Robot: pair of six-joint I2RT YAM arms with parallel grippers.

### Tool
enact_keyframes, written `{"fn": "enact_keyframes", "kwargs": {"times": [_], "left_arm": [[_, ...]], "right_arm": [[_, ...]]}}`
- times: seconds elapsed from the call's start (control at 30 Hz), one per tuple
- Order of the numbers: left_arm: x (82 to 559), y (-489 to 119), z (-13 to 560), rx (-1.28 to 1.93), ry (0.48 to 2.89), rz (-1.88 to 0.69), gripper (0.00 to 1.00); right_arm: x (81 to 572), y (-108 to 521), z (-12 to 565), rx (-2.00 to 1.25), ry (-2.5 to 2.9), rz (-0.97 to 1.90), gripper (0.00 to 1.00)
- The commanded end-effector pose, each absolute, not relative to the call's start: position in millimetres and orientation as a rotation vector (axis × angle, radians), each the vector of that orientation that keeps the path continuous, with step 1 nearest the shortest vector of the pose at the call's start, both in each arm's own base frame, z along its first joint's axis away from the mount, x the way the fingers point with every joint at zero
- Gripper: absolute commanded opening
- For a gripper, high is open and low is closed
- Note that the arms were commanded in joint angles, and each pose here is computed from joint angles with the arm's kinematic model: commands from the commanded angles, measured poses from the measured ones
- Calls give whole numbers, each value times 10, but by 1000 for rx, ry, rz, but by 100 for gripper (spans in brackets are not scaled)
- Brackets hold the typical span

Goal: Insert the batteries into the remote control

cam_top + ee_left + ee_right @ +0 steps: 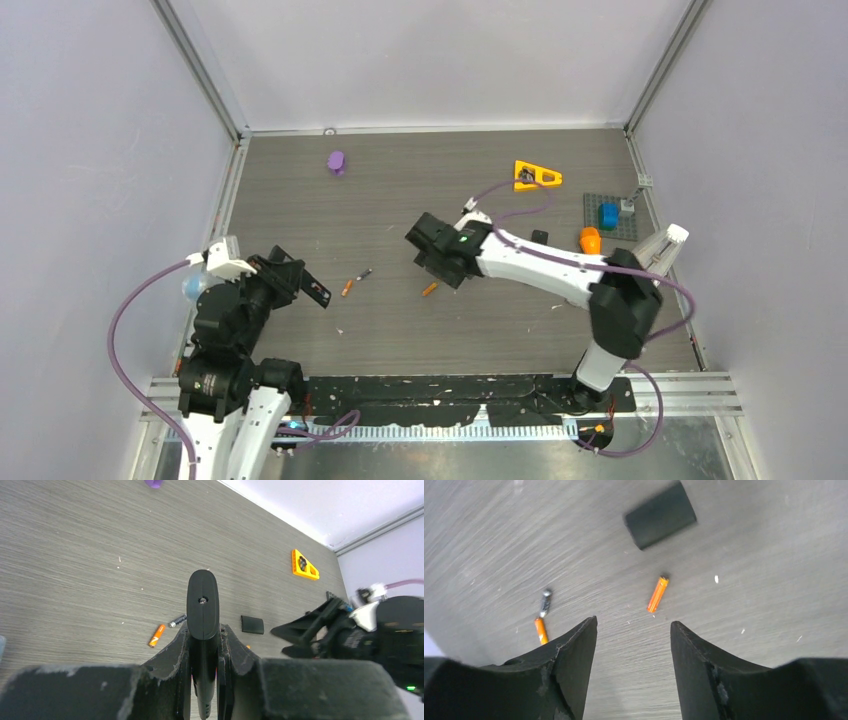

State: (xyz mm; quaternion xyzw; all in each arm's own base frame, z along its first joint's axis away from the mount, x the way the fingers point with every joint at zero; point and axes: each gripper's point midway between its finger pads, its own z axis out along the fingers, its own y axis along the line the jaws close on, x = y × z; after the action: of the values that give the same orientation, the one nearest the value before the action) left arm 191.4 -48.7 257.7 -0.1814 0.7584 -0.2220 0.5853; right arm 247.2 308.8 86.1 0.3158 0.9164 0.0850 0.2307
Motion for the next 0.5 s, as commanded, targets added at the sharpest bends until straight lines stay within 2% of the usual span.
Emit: {"fn": "enact_keyframes", "kwargs": {"times": [0.0, 0.07, 0.1, 0.17, 0.3, 0.47], "left_arm": [[1954, -576, 2841, -357, 1718, -564, 0], [1971, -603, 2846, -345, 1726, -574, 0], [1983, -614, 2843, -339, 1731, -575, 0], [2029, -635, 2837, -324, 1744, -574, 0], [2179, -607, 2883, -320, 1796, -520, 0], [2354, -621, 2957, -343, 1818, -516, 0]], "right_arm": [[2878, 2902, 1409, 249, 2374, 350, 63], [2881, 2933, 1476, -89, 2357, 426, 69], [2874, 2904, 1524, -276, 2319, 417, 75], [2763, 2955, 1511, -540, 2299, 496, 78], [2399, 3003, 1432, -971, 2289, 594, 77], [2481, 3012, 1261, -1261, 2192, 495, 76]]}}
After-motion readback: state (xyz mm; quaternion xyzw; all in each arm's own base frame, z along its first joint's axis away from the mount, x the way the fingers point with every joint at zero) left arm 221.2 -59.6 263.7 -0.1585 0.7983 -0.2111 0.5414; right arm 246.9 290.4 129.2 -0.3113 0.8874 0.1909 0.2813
